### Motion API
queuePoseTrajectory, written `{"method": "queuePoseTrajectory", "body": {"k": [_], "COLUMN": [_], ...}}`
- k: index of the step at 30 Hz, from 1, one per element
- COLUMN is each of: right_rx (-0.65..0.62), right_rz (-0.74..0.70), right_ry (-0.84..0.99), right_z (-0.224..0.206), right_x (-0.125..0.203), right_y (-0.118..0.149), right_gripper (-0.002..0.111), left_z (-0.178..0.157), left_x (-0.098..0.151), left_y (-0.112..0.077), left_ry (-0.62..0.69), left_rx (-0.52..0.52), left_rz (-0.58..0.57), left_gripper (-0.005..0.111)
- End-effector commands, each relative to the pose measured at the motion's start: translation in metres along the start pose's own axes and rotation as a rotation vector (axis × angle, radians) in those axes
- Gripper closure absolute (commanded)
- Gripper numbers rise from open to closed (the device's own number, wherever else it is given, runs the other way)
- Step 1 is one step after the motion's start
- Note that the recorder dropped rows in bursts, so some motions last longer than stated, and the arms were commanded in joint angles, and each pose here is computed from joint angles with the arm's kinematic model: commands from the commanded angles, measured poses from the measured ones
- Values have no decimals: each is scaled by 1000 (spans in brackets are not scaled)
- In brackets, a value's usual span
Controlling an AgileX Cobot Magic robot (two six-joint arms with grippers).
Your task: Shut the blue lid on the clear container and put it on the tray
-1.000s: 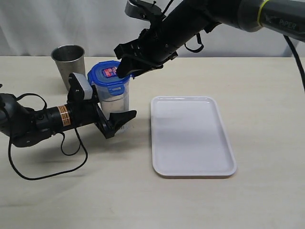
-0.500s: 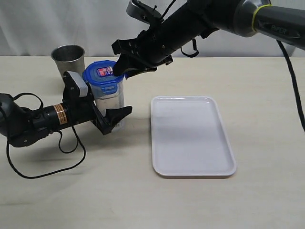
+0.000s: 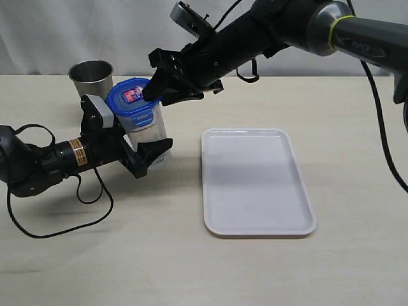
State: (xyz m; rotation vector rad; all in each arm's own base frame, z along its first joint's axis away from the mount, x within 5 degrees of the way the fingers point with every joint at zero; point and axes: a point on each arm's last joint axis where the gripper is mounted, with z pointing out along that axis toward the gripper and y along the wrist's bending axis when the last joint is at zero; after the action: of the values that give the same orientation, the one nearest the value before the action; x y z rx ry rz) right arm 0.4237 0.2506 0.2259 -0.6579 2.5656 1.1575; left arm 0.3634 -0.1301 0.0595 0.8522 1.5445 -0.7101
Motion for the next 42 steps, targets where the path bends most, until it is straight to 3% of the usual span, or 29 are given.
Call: {"method": "queuePoseTrajectory", "body": {"k": [1,3,8,10,14,18,22,26,29,35,38,42], "right_rx": [-9,-13,2,8,26,50,150,264,329,373,445,428], "right_rz": [7,4,-5,-14,-67,-204,-483,-809,-930,-995,-1024,-1028], "right_ry": [173,164,87,42,-69,-167,-149,7,126,325,346,362], "right_z": [19,12,-11,-24,-60,-97,-109,-86,-66,-24,-9,2], "right_x": [17,13,-4,-13,-33,-46,-43,-25,-8,20,24,29], "right_y": [-4,-6,-8,-9,-3,17,46,81,99,99,92,93], "right_gripper": [49,47,47,47,47,47,50,62,62,62,62,62], "left_z": [8,8,8,8,0,-10,-11,-11,-11,-11,-11,-11], "left_x": [-3,-2,3,5,-1,-8,-9,-10,-10,-10,-10,-10], "left_y": [-13,-13,-14,-13,-2,6,6,3,4,4,3,3], "left_ry": [2,19,72,90,118,143,170,173,174,174,175,175], "left_rx": [85,79,94,88,42,63,137,179,177,177,179,179], "left_rz": [40,40,24,-27,-131,-142,-117,-85,-82,-82,-81,-81], "left_gripper": [40,50,95,107,107,107,107,107,107,107,107,107]}}
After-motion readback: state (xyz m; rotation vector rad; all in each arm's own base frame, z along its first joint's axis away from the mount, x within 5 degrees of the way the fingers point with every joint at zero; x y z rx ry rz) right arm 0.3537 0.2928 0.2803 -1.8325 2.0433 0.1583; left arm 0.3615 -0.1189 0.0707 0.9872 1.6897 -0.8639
